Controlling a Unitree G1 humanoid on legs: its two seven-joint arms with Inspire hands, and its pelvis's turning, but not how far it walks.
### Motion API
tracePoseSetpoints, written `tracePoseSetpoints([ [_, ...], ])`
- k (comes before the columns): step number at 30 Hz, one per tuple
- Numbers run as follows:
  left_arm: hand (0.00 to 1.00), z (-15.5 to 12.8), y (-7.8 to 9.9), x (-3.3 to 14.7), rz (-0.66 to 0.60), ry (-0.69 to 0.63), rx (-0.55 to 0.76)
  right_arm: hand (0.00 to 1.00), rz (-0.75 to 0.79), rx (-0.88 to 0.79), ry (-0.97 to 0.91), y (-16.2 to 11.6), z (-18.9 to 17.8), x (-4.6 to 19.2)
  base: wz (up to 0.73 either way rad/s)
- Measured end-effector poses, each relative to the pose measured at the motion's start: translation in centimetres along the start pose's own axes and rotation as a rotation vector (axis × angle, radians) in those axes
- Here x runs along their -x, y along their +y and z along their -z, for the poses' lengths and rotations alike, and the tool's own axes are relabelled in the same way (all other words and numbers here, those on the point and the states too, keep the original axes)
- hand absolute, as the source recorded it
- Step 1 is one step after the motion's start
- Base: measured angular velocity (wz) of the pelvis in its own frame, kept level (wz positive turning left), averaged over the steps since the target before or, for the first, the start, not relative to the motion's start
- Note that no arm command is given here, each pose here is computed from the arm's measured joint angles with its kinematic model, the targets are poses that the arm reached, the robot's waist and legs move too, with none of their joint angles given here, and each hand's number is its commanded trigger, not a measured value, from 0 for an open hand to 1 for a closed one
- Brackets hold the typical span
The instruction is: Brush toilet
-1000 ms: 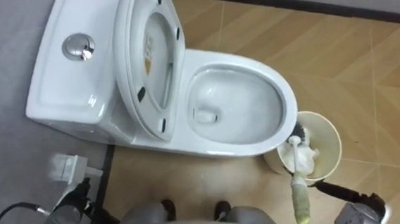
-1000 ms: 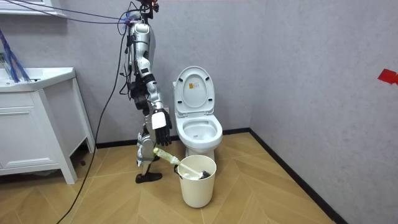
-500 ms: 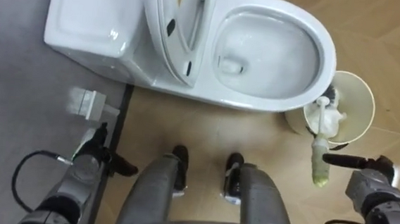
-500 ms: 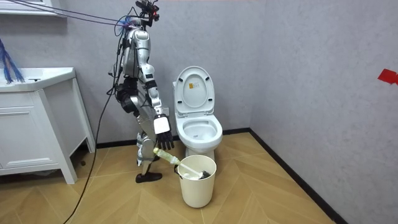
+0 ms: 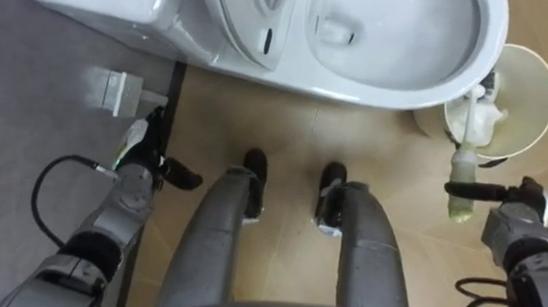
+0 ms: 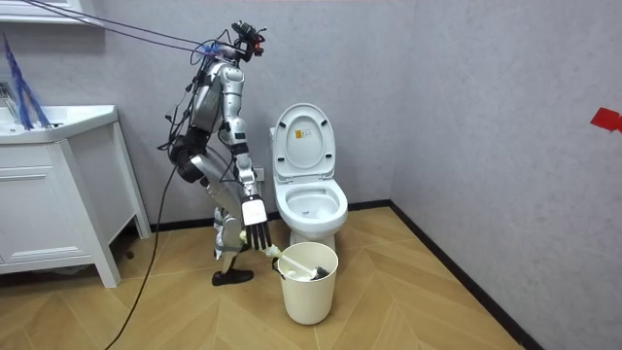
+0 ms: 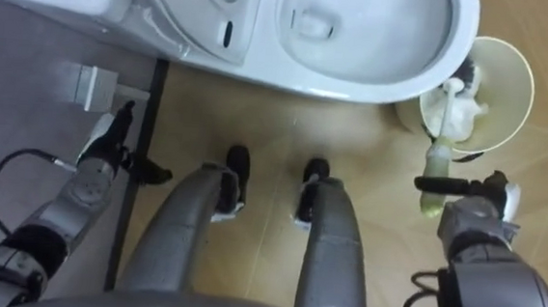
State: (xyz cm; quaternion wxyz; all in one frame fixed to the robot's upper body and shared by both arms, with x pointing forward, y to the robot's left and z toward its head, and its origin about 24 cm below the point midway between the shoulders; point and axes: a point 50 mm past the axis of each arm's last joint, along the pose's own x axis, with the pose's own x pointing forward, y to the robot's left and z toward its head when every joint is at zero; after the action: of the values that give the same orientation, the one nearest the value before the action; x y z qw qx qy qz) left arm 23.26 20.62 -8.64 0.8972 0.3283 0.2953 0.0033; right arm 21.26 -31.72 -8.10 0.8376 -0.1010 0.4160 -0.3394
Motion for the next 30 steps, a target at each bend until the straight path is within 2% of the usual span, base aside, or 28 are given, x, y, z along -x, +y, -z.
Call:
tracePoseSetpoints([
  [4, 0.00, -1.2, 0.7, -0.4, -0.049, -0.040, 0.001, 0.00, 0.016, -0.001, -0.018, -1.1, -0.8, -0.3, 0.04],
  [12, 0.00, -2.2, 1.7, -0.6, -0.095, -0.078, 0.017, 0.00, -0.008, -0.056, -0.053, -0.6, -2.8, -0.3, 0.06],
  [23, 0.00, -2.0, 1.8, -0.6, -0.081, -0.050, 0.109, 0.00, -0.033, -0.179, -0.007, -1.2, -2.6, -0.5, 0.01],
  [30, 0.00, -2.4, 1.8, -0.6, -0.080, -0.068, 0.113, 0.00, -0.068, -0.275, 0.012, -1.3, -2.8, -0.5, -0.02],
])
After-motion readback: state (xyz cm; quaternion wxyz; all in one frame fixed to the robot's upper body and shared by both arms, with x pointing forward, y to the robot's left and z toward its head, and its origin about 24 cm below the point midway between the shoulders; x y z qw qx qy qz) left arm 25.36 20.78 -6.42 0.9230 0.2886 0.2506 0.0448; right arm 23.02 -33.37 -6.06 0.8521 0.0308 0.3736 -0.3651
